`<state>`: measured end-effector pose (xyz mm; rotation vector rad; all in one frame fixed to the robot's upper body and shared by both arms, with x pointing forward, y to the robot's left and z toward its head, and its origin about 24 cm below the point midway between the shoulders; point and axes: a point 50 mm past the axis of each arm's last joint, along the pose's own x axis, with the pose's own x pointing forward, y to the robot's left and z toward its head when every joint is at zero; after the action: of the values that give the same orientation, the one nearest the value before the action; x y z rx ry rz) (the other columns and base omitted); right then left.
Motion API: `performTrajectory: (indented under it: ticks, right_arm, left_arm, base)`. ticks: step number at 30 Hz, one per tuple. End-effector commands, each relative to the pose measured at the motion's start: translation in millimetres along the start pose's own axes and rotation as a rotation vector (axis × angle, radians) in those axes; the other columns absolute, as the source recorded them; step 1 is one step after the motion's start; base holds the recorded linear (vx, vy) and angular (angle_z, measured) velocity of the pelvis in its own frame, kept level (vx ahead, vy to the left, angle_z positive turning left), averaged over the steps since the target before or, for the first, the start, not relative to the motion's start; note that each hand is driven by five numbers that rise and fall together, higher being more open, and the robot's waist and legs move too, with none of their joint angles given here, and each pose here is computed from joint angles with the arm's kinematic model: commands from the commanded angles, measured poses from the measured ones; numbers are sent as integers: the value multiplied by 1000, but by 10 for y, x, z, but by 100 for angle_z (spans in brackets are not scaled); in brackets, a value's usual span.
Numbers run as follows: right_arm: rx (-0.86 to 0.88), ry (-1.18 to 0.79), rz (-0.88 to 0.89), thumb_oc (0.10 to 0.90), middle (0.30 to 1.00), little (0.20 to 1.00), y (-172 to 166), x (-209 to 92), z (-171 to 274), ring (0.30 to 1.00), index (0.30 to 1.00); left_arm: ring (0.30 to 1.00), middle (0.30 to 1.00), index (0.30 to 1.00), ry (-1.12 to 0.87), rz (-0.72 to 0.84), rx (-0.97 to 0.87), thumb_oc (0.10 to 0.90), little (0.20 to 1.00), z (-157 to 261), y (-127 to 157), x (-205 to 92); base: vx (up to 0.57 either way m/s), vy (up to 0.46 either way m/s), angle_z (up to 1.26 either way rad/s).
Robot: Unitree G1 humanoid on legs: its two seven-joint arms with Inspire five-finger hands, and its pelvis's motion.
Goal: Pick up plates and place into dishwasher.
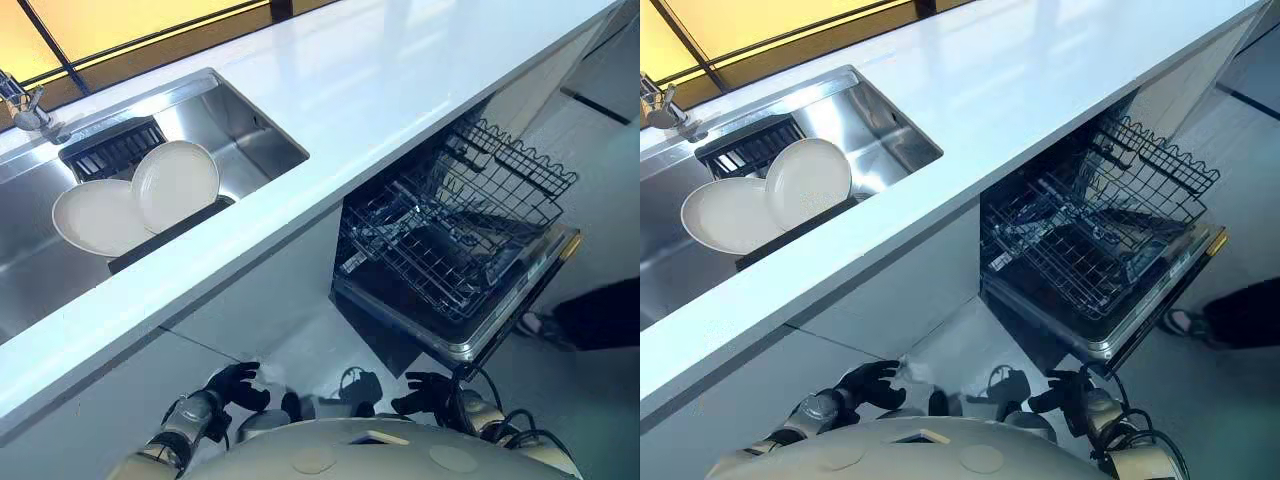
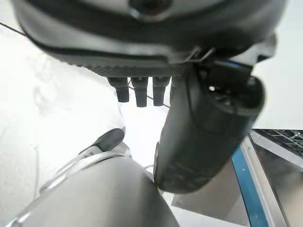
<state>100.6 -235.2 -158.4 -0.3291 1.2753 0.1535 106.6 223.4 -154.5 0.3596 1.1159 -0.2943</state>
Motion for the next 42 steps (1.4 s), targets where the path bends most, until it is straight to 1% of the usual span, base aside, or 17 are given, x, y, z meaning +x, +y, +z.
performTrajectory:
  ticks: [1, 10, 13, 14, 16, 18, 20, 22, 23, 25, 27, 30, 33, 35, 38, 40, 42]
  right_arm:
    - [-35, 73, 1, 800, 900, 900, -43, -26, -209, 900, 900]
    - [-44, 69, 4, 800, 900, 900, -75, -32, -202, 900, 900]
    - [-61, 70, -1, 800, 900, 900, -163, -50, -178, 900, 900]
    - [-78, 70, -10, 800, 900, 900, -286, -75, -148, 900, 900]
    - [-88, 69, -17, 800, 900, 900, -372, -96, -129, 900, 900]
    - [-108, 64, -29, 800, 900, 900, -533, -147, -93, 900, 900]
    - [-130, 60, -32, 800, 900, 900, -622, -182, -67, 900, 900]
    - [-143, 57, -35, 800, 900, 900, -655, -204, -51, 900, 900]
    - [-155, 55, -36, 800, 900, 900, -658, -212, -59, 900, 900]
    - [-165, 53, -36, 800, 900, 900, -662, -225, -55, 900, 900]
    - [-176, 50, -31, 800, 900, 900, -622, -226, -56, 900, 900]
    - [-183, 42, -13, 800, 900, 900, -563, -218, -32, 900, 900]
    - [-191, 42, 7, 800, 900, 900, -509, -195, -23, 900, 900]
    - [-194, 47, 20, 800, 900, 900, -472, -172, -9, 900, 900]
    - [-205, 54, 37, 800, 900, 900, -439, -141, -7, 900, 900]
    - [-212, 54, 43, 800, 900, 900, -410, -121, -14, 900, 900]
    - [-211, 52, 48, 800, 900, 900, -350, -95, -24, 900, 900]
  left_arm:
    - [900, 900, 900, 9, -40, -12, 800, 900, 31, -73, 31]
    - [900, 900, 900, -51, -41, -48, 800, 900, 126, 4, 25]
    - [900, 900, 900, -185, -82, 206, 800, 900, 362, 55, -8]
    - [900, 900, 900, -261, -116, 387, 800, 900, 587, 118, -62]
    - [900, 900, 900, -284, -164, 510, 800, 900, 732, 159, -118]
    - [900, 900, 900, -315, -270, 708, 800, 900, 1031, 347, -325]
    - [900, 900, 900, -407, -359, 737, 800, 900, 1400, 462, -576]
    - [900, 900, 900, -506, -479, 733, 800, 900, 1785, 449, -871]
    - [900, 900, 900, -592, -604, 728, 800, 900, 1961, 410, -1083]
    - [900, 900, 900, -733, -837, 689, 800, 900, 2212, 319, -1465]
    - [900, 900, 900, -925, -1156, 581, 800, 900, 2374, 126, -1823]
    - [900, 900, 900, -1177, -1533, 352, 800, 900, 2448, -80, -2141]
    - [900, 900, 900, -1344, -1769, 135, 800, 900, 2474, -243, -2246]
    - [900, 900, 900, -1493, -1867, 15, 800, 900, 2517, -334, -2315]
    - [900, 900, 900, -1713, -1910, -147, 800, 900, 2625, -336, -2452]
    - [900, 900, 900, -1827, -1809, -247, 800, 900, 2723, -263, -2532]
    - [900, 900, 900, -1997, -1500, -409, 800, 900, 2852, -80, -2630]
  base:
    - [-223, -677, 113]
    - [-7, -8, 0]
    - [-39, 28, 2]
    - [-83, 68, 7]
    - [-55, 57, 8]
    - [-33, 57, 10]
    - [-10, 23, 3]
    - [3, -3, 2]
    - [11, -17, 7]
    - [16, -24, 9]
    - [32, -39, 5]
    - [51, -54, -2]
    - [34, -47, -4]
    - [19, -36, -3]
    - [4, -6, -1]
    - [16, -9, 1]
    - [50, -17, 2]
